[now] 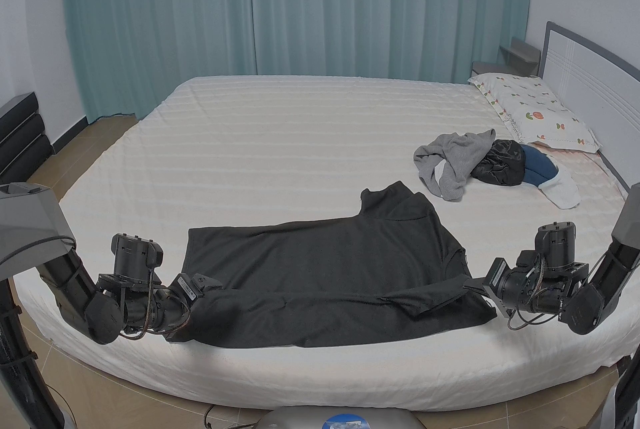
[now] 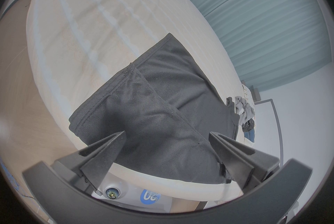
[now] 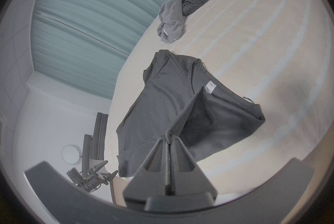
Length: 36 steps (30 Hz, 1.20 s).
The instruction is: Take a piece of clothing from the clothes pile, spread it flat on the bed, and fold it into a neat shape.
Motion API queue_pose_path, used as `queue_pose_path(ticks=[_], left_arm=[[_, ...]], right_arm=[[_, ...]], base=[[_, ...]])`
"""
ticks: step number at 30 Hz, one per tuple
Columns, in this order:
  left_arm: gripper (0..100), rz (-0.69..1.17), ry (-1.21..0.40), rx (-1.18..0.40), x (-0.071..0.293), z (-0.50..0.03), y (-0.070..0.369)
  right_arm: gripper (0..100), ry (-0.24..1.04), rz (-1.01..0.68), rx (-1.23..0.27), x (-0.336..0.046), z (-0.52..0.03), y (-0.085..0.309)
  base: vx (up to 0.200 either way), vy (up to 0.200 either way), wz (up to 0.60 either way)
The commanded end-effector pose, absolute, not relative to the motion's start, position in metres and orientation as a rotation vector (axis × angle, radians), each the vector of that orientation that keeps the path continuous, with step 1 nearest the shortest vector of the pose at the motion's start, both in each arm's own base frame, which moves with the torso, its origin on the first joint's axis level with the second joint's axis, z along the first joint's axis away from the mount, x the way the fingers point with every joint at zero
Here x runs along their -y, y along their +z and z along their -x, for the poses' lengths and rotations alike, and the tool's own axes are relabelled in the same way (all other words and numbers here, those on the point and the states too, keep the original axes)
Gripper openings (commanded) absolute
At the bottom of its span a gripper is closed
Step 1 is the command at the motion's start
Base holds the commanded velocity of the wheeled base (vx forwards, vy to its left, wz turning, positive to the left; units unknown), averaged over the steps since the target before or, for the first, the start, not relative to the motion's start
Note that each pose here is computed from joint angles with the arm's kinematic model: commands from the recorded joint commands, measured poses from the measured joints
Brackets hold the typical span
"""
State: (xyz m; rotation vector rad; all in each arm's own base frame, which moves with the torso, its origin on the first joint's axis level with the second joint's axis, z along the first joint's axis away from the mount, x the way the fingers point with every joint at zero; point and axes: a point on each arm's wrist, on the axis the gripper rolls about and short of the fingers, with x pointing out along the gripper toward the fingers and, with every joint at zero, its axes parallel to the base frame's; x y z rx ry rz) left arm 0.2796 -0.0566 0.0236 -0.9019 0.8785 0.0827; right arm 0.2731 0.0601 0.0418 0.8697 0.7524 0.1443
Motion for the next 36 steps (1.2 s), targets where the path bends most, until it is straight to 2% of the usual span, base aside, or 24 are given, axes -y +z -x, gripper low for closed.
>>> queue_pose_path(ticks=[1, 9, 16, 23, 24, 30, 36], left_arm=[[100, 0.903, 0.087, -0.879, 0.056, -0.28, 0.023], [100, 0.906, 0.092, -0.878, 0.054, -0.28, 0.023], [100, 0.91, 0.1, -0.874, 0.051, -0.281, 0.022], [100, 0.911, 0.108, -0.878, 0.05, -0.283, 0.019], [100, 0.911, 0.109, -0.88, 0.05, -0.283, 0.019], [100, 0.911, 0.108, -0.878, 0.05, -0.283, 0.019], [100, 0.91, 0.137, -0.88, 0.046, -0.287, 0.013]], right_arm=[[0, 0.162, -0.875, -0.721, -0.058, -0.263, 0.063], [0, 0.104, -0.847, -0.806, -0.053, -0.26, 0.04], [0, 0.07, -0.677, -0.928, -0.037, -0.258, 0.004], [0, 0.068, -0.64, -0.977, -0.038, -0.257, -0.01], [100, 0.069, -0.639, -0.979, -0.038, -0.259, -0.012], [100, 0.078, -0.646, -0.926, -0.037, -0.266, -0.009], [100, 0.097, -0.671, -0.812, -0.031, -0.277, -0.001]], base=[[0.0, 0.0, 0.0], [0.0, 0.0, 0.0], [0.0, 0.0, 0.0], [0.0, 0.0, 0.0], [0.0, 0.0, 0.0], [0.0, 0.0, 0.0], [0.0, 0.0, 0.0]])
